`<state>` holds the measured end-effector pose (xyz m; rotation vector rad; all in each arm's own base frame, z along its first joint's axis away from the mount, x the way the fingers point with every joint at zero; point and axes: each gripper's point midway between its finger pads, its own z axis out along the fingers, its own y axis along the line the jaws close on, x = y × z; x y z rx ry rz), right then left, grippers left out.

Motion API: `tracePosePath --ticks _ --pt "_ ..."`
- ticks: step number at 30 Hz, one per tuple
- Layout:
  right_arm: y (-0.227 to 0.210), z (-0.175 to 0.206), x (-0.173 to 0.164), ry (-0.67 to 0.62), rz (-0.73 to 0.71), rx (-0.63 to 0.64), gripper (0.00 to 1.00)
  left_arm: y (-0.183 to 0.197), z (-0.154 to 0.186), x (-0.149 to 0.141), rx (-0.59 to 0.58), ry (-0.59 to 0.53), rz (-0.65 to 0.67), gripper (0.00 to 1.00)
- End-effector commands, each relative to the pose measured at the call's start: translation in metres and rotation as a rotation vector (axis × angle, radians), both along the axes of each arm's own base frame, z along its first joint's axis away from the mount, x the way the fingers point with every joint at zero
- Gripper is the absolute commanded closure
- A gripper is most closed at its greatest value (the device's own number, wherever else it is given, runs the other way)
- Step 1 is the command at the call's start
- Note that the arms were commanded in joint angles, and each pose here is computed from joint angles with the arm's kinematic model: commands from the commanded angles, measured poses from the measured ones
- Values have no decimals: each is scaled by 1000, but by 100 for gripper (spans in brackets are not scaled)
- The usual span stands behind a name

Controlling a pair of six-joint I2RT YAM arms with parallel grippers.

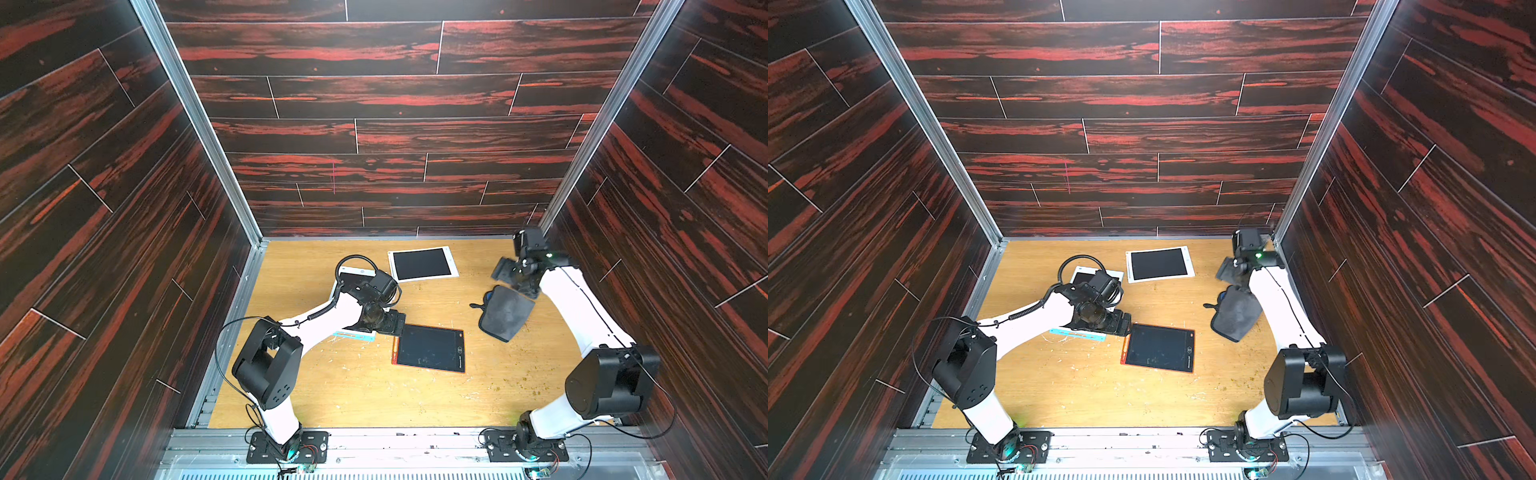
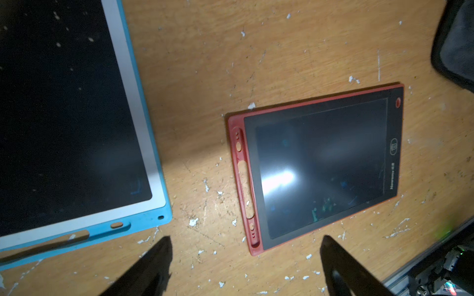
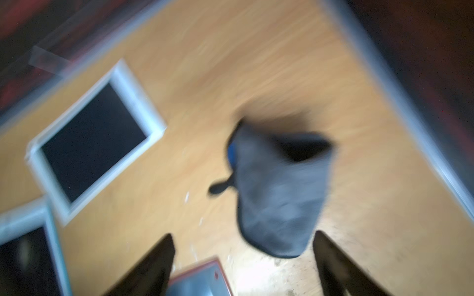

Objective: Wipe the drawing tablet
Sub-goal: Place the cleaning item at the center of the board, then press the button on the drawing tablet.

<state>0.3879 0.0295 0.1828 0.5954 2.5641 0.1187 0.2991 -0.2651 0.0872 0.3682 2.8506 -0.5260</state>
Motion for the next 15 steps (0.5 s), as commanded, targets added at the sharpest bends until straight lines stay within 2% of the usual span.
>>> tracePosePath --ticks 1,2,4,9,15 --pt "69 -19 -18 30 267 252 44 3 2 -2 -10 9 15 9" --pt "78 -29 -29 62 293 251 71 2 -1 -2 -9 17 16 9" --pt "93 -50 -56 140 340 216 100 2 -7 -4 -9 31 18 9" --pt "116 -94 -112 254 431 92 100 2 -25 -7 3 70 22 10" --pt "121 -126 -131 305 422 95 100 2 -35 -9 9 90 29 10"
